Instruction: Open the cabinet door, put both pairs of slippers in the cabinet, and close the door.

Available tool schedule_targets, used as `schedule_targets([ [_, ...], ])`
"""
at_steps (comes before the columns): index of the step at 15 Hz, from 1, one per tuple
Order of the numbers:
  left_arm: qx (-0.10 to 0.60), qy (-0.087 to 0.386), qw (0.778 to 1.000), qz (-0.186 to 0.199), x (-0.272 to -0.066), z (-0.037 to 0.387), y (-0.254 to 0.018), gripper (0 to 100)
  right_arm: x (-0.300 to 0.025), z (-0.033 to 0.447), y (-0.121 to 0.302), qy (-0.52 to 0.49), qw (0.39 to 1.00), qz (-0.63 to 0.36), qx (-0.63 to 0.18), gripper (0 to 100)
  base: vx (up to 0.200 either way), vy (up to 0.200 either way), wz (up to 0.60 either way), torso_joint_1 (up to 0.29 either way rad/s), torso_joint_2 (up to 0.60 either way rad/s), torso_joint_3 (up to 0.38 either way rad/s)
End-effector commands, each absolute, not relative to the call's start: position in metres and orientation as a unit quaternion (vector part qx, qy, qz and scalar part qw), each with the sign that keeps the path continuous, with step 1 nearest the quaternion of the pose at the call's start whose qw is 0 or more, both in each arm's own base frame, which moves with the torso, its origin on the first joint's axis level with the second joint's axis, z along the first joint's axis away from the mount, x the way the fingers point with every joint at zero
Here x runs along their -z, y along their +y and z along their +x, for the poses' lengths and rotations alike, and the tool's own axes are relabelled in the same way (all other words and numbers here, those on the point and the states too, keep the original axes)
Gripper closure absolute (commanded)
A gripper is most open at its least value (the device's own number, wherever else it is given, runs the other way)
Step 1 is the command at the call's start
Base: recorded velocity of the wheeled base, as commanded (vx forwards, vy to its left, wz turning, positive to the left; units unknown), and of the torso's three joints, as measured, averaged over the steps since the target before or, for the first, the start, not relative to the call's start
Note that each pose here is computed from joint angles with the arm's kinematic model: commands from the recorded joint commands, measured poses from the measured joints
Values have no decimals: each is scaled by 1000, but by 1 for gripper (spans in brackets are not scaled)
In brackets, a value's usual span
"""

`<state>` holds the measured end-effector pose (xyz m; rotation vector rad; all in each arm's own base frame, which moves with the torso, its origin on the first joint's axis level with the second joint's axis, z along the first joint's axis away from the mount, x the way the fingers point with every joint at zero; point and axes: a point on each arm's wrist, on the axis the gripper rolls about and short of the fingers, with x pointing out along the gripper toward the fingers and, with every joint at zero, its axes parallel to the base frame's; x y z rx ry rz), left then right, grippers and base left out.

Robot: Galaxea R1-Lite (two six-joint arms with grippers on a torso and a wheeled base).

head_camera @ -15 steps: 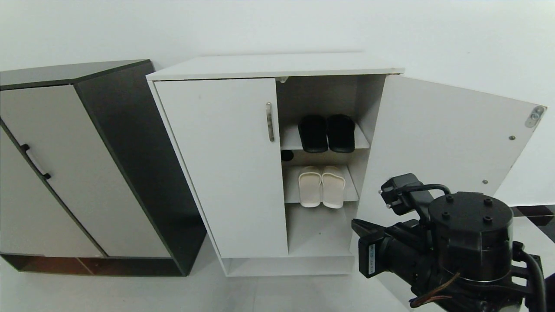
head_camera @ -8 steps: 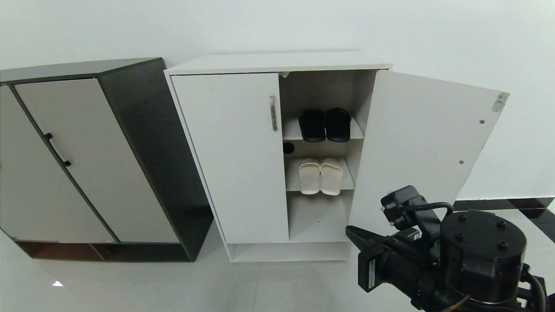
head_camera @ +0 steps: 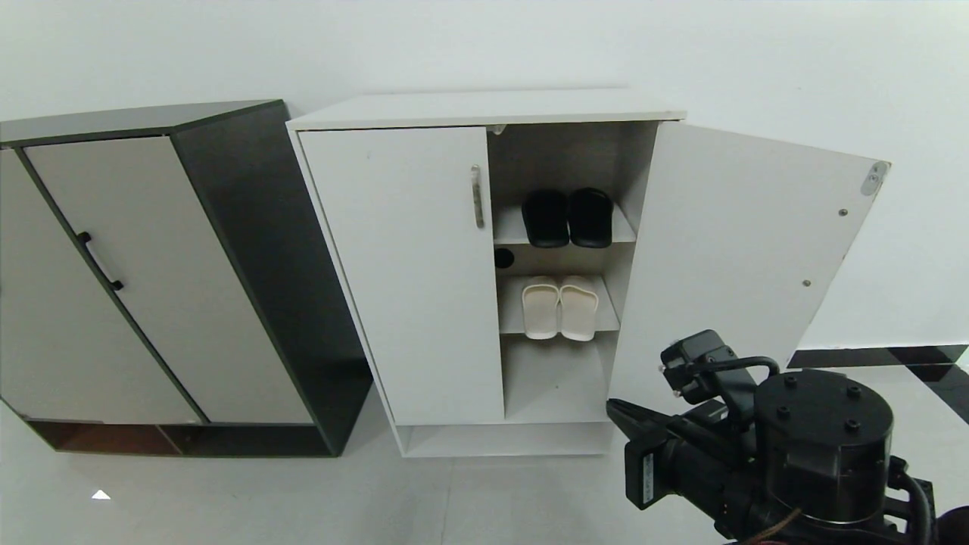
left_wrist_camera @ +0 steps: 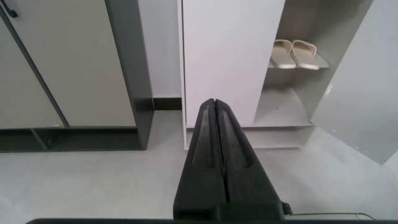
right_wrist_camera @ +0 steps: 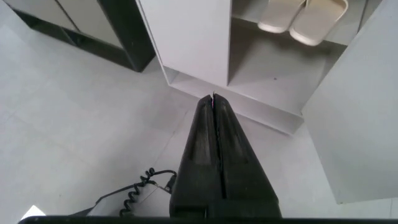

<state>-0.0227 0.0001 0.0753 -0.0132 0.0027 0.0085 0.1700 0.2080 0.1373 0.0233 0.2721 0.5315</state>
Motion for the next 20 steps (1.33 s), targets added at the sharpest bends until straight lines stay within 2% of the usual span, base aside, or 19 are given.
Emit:
schedule_targets([
  [1, -5, 1, 1000, -7, -75, -23, 0, 100, -135, 171, 209, 137, 956, 9, -261, 100, 0, 0, 0, 80, -66, -32],
  [10, -5, 2, 1000, -7, -75, -23, 0, 100, -135, 171, 209, 137, 956, 9, -260, 100, 0, 0, 0, 161, -424, -211],
  [20, -5, 2, 1000, -7, -75, -23, 0, 100, -135, 170, 209, 138, 955, 9, -264, 100, 0, 0, 0, 299, -499, -247],
])
